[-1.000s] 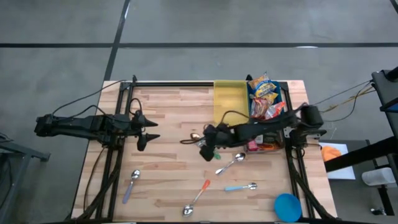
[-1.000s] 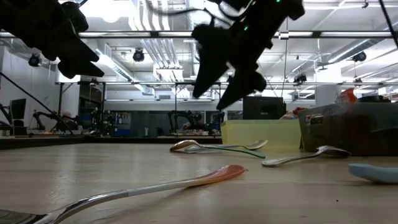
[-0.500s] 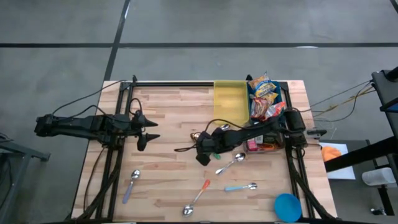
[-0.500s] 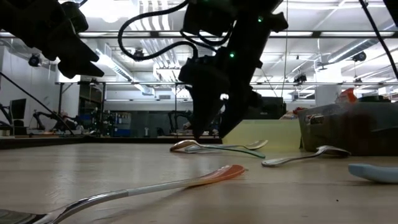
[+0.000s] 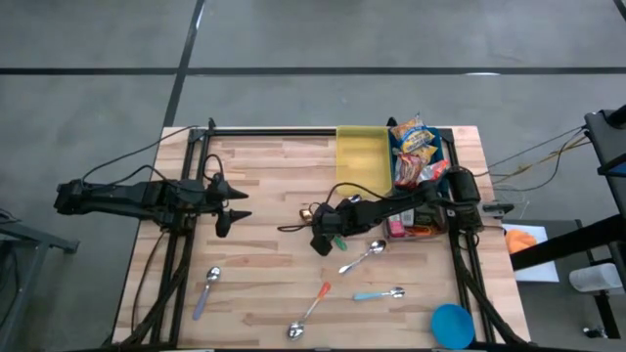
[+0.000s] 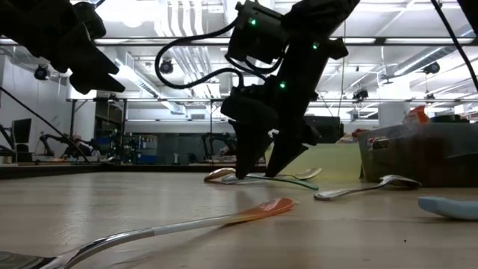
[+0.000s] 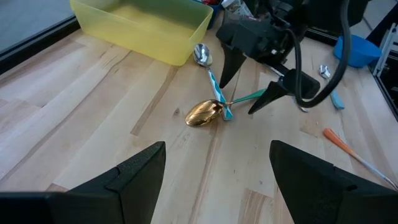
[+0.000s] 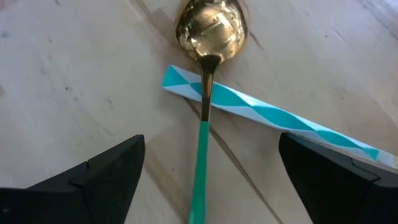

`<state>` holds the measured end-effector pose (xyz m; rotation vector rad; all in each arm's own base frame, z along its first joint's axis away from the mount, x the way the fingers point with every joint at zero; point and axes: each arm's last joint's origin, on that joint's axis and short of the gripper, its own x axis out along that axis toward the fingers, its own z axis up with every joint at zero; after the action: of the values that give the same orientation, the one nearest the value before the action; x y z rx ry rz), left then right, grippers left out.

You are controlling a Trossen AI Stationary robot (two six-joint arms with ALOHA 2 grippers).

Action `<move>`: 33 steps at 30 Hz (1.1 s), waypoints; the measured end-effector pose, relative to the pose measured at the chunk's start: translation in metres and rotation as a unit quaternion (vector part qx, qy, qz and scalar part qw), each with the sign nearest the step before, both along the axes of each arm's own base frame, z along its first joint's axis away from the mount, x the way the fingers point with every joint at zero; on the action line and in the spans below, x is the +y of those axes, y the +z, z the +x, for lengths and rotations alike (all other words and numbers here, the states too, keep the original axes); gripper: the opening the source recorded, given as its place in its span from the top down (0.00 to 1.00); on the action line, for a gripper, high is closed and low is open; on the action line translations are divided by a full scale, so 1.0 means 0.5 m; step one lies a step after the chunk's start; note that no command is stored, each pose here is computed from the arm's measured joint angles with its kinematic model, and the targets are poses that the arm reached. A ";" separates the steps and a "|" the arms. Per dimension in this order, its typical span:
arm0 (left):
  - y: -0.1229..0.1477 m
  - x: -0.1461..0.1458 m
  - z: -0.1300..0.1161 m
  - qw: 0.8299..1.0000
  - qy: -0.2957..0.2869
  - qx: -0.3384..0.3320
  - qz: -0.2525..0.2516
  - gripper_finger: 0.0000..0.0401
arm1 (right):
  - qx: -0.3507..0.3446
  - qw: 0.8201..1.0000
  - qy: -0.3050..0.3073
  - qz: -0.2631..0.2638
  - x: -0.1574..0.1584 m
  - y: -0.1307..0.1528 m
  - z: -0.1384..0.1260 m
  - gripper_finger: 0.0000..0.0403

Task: Pick & Place Food Item
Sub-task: Put the green spoon into the yellow bin

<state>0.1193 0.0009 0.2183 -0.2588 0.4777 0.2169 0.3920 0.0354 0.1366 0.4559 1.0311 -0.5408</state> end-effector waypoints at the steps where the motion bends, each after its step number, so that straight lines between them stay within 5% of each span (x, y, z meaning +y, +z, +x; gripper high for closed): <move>1: 0.000 0.000 0.000 1.000 0.000 0.000 0.000 0.28 | -0.002 1.000 -0.001 0.000 -0.001 -0.001 0.000 0.11; 14: 0.000 0.000 0.000 1.000 0.000 0.000 0.000 0.28 | -0.017 1.000 -0.007 0.002 -0.005 -0.013 -0.002 0.40; 33: 0.000 0.000 0.000 1.000 0.000 0.000 0.000 0.28 | -0.012 1.000 -0.008 -0.009 -0.007 -0.025 -0.012 0.60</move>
<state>0.1192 0.0009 0.2183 -0.2589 0.4775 0.2168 0.3858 0.0319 0.1241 0.4549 0.9997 -0.5577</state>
